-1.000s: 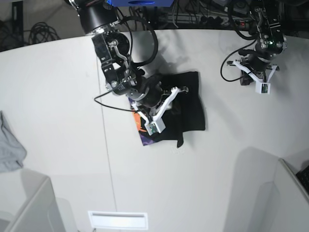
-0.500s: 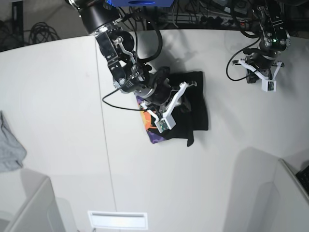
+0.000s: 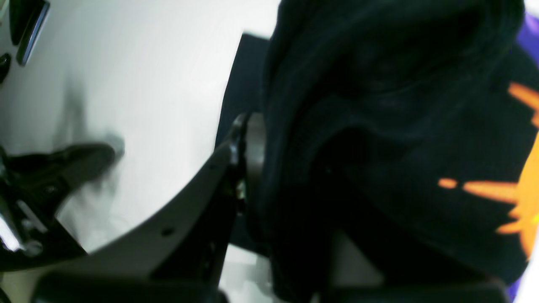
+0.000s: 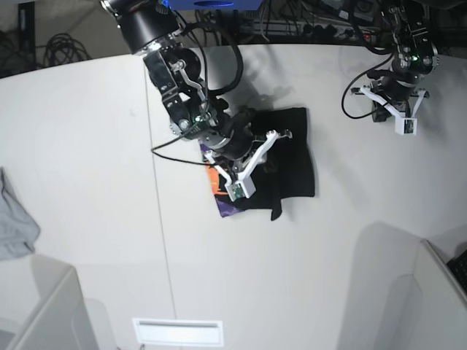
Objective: Fold the T-shirt properly
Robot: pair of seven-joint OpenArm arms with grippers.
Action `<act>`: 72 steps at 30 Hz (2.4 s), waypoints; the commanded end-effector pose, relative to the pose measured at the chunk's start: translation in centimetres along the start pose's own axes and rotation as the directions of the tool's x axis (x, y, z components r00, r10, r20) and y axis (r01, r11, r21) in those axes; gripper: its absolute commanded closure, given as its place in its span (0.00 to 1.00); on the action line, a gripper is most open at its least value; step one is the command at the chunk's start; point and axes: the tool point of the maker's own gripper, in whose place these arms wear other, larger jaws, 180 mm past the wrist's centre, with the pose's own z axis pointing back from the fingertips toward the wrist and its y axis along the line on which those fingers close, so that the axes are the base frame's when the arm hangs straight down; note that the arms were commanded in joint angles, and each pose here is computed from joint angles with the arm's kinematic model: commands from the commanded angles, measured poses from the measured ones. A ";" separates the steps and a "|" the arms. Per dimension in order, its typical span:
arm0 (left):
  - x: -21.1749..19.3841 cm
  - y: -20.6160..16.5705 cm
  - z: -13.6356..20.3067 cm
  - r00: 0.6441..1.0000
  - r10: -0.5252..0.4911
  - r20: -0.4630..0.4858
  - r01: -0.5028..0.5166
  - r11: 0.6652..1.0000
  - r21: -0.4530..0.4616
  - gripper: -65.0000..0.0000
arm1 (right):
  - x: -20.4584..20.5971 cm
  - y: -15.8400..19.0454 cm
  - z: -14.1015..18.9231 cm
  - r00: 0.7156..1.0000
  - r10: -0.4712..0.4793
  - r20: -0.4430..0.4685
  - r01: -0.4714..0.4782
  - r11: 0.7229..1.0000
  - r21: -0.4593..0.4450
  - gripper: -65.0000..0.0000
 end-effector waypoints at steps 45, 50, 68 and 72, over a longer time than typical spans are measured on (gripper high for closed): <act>2.6 7.8 3.6 0.992 0.057 0.117 -0.079 0.978 0.195 1.00 | 0.1 7.7 -2.7 0.980 0.198 -0.022 -0.192 0.968 0.159 0.41; 2.7 7.8 3.6 0.991 0.058 0.120 -0.080 0.977 0.196 1.00 | -0.6 11.1 -2.0 0.960 0.281 -0.008 -0.272 0.934 0.231 0.41; 2.8 7.5 3.4 0.991 0.056 0.120 -0.077 0.980 0.186 1.00 | 1.7 0.9 2.3 0.985 0.158 0.068 -0.161 0.986 0.035 1.00; 2.4 5.5 2.4 0.995 0.038 0.097 -0.051 0.989 0.136 1.00 | -2.3 2.7 1.2 0.983 0.180 -0.027 -0.178 0.980 0.085 1.00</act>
